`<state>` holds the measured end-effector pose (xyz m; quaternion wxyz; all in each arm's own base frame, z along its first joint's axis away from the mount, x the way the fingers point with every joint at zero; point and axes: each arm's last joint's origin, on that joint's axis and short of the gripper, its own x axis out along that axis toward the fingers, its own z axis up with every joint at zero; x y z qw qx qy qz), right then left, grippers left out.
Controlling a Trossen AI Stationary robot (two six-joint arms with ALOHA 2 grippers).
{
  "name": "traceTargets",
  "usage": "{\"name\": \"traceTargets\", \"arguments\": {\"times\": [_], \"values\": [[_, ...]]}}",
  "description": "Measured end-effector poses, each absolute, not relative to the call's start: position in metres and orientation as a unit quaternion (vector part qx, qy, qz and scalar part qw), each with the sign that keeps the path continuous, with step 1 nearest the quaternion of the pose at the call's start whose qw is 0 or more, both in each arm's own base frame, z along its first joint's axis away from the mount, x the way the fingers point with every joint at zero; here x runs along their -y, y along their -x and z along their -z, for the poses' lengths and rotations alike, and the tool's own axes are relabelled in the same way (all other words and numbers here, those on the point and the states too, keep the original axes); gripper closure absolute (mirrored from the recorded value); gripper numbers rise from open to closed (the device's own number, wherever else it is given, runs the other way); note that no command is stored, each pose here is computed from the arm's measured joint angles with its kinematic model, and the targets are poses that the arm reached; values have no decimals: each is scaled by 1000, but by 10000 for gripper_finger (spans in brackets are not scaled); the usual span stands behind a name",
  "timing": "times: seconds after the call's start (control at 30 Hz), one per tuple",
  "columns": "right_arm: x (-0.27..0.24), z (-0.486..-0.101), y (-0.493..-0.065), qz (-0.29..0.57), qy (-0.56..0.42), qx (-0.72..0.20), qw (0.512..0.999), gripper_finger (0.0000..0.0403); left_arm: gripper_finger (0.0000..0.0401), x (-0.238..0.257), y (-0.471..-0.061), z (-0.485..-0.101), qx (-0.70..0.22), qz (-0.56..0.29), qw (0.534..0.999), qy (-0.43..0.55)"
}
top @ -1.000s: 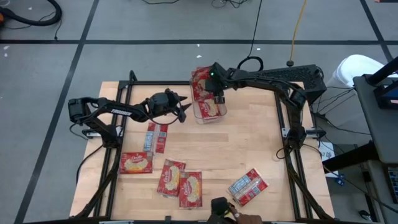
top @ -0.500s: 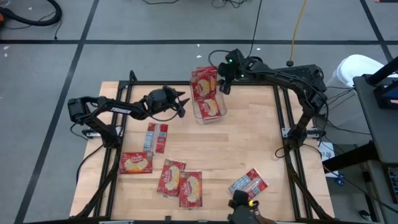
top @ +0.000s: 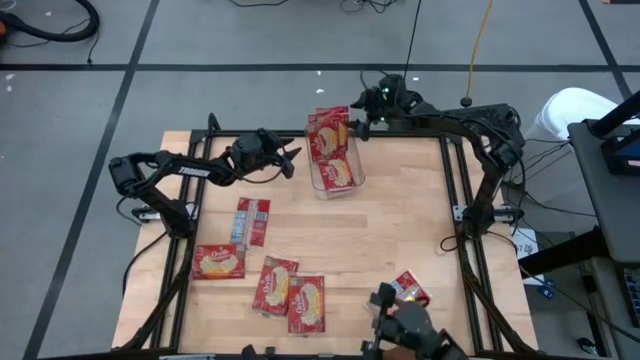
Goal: Sort popcorn bags into baskets
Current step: Adjust the red popcorn packs in the transparent bin
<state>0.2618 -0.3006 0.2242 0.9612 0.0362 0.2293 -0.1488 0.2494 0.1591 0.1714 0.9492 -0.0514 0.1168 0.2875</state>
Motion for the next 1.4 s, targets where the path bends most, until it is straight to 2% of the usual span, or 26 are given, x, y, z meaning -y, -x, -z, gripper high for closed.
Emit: {"name": "traceTargets", "arguments": {"times": [0.1,0.3,0.57,0.7,0.97,1.07,1.17,1.4], "values": [[309,-214,-261,122,-58,-210,968,51,194,-158,-252,-168,-117,-285,949,62],[302,-196,-284,80,-39,-196,977,57,194,-165,-261,-151,-98,-292,949,60],[281,-196,-307,46,-10,-194,980,72,194,-183,-276,-128,-107,-307,942,89],[275,-196,-313,38,-4,-194,980,124,194,-184,-284,-129,-103,-303,944,83],[273,-201,-313,50,-11,-194,980,313,194,-192,-284,-131,-110,-343,929,84],[271,-214,-310,60,-21,-183,981,370,194,-193,-284,-132,-105,-343,928,97],[266,-233,-304,74,-35,-174,981,395,194,-188,-286,-141,-90,-311,939,112],[246,-274,-288,74,-56,-168,981,396,194,-157,-295,-177,-67,-276,956,73]]}}
